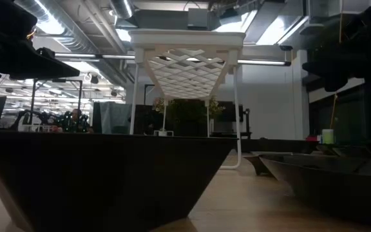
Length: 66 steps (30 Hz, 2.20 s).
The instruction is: Pick & Place Mini shaped plates
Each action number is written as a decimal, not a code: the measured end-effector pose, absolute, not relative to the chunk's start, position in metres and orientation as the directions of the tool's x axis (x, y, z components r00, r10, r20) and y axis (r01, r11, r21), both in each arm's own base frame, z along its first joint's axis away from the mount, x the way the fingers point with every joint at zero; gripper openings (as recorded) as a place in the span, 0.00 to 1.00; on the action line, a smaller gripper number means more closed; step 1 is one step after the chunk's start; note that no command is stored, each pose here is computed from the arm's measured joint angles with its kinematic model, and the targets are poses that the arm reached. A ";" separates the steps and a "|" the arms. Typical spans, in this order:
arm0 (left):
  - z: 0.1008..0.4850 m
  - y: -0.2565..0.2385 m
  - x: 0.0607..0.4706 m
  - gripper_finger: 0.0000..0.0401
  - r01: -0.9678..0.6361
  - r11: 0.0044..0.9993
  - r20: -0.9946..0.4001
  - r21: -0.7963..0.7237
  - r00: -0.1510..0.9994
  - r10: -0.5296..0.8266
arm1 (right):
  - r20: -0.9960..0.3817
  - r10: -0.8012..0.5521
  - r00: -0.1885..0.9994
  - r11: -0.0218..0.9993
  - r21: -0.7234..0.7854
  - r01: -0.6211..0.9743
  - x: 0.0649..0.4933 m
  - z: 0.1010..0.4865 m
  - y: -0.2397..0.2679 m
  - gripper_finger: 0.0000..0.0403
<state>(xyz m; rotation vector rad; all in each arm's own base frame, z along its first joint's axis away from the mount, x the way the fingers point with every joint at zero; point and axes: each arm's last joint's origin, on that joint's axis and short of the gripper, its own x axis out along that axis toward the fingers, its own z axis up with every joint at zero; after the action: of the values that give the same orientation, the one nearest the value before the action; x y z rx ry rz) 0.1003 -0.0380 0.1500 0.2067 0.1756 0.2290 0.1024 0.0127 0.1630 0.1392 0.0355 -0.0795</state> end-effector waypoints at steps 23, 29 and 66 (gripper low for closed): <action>0.150 -0.038 0.100 0.36 -0.206 0.953 -0.148 0.222 0.959 0.242 | -0.041 -0.077 0.996 0.987 0.137 0.081 0.102 0.163 0.013 0.49; 0.150 -0.038 0.100 0.36 -0.206 0.953 -0.149 0.222 0.959 0.242 | -0.040 -0.076 0.996 0.987 0.137 0.081 0.102 0.163 0.013 0.49; 0.150 -0.038 0.100 0.36 -0.206 0.953 -0.149 0.222 0.959 0.242 | -0.202 -0.081 0.976 0.991 0.089 0.100 0.076 0.286 0.007 0.49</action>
<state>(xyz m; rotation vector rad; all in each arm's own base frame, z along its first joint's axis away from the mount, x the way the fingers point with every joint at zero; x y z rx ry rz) 0.1003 -0.0380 0.1500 0.2068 0.1758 0.2288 0.0764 0.0075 0.2859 0.0985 0.1999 -0.0912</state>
